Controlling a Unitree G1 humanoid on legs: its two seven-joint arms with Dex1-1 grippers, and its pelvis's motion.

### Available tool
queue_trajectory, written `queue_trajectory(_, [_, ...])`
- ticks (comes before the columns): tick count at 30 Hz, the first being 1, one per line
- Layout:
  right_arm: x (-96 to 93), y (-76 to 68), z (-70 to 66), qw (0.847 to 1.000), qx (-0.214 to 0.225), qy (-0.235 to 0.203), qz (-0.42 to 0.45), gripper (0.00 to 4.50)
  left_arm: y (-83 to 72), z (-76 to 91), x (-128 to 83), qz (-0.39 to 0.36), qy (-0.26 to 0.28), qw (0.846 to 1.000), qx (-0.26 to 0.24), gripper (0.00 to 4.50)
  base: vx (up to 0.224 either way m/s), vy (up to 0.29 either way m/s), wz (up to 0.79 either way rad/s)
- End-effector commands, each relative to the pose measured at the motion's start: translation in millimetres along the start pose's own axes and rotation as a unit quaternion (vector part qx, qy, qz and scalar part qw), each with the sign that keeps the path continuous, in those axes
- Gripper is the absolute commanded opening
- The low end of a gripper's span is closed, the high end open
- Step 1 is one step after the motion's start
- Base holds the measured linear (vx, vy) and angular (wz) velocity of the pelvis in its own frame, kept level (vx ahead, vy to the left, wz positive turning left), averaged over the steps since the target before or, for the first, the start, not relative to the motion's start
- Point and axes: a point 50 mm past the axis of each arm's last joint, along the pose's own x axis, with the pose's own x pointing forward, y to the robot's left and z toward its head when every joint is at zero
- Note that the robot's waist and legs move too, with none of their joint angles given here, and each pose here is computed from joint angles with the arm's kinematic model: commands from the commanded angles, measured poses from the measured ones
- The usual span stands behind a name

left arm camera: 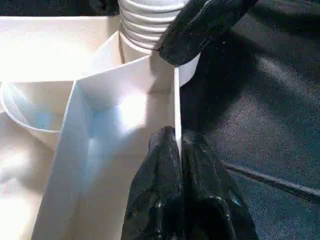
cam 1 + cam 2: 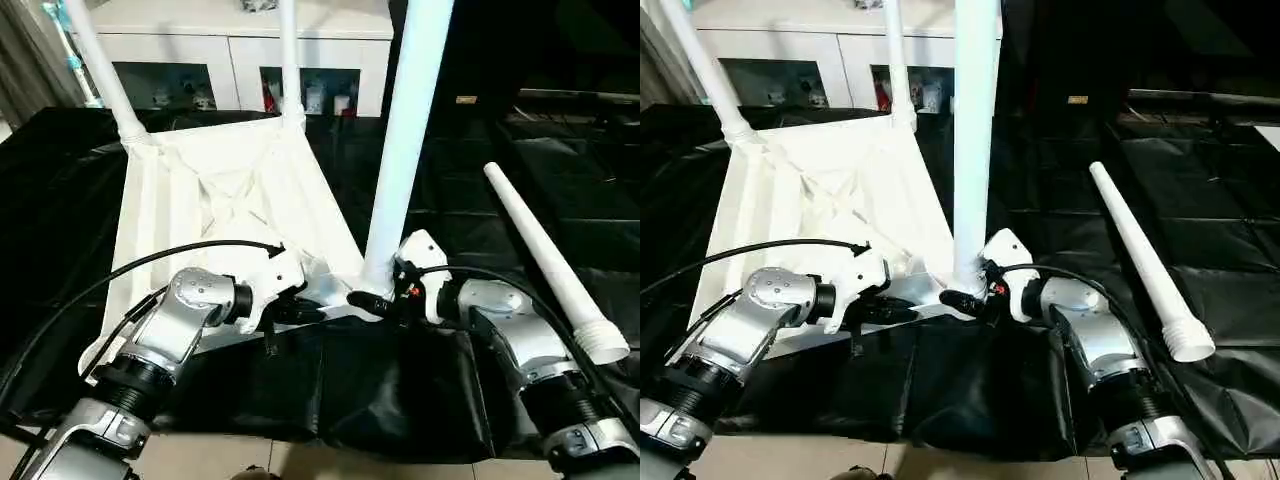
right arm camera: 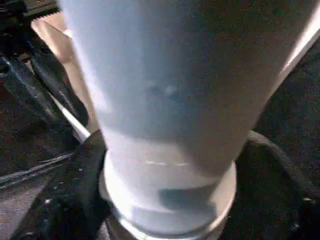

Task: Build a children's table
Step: Rotate leg to tighten

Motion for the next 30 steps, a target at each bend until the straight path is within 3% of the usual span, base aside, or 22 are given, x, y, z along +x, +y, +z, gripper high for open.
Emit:
queue_trajectory(1, [-4.9,-11.9,9.1,1.0,-0.013,-0.009,-0.027,3.41,-3.7,9.8,1.1,-0.021,-0.015,0.999,0.024,0.0,0.0,0.0,0.0])
queue_trajectory(7, [-3.6,-12.1,9.7,0.999,-0.012,-0.014,-0.033,2.81,-2.5,10.1,1.6,-0.022,-0.016,0.999,0.021,0.0,0.0,0.0,0.0])
queue_trajectory(16, [8.2,-10.8,5.1,0.996,0.012,-0.014,-0.09,2.72,0.3,10.5,7.9,-0.002,-0.021,1.0,0.002,0.0,0.0,0.0,0.0])
queue_trajectory(22, [34.9,-0.7,3.9,0.986,0.038,0.001,-0.163,2.7,7.9,16.9,35.7,0.067,-0.034,0.996,-0.043,0.0,0.0,0.0,0.0])
queue_trajectory(27, [61.5,-0.1,4.8,0.963,0.057,0.042,-0.258,2.7,18.0,33.2,67.1,0.155,-0.037,0.981,-0.114,0.0,0.0,0.0,0.0])
queue_trajectory(30, [68.6,2.2,7.0,0.96,0.071,0.044,-0.267,2.7,20.6,36.0,72.9,0.178,-0.034,0.975,-0.125,0.0,0.0,0.0,0.0])
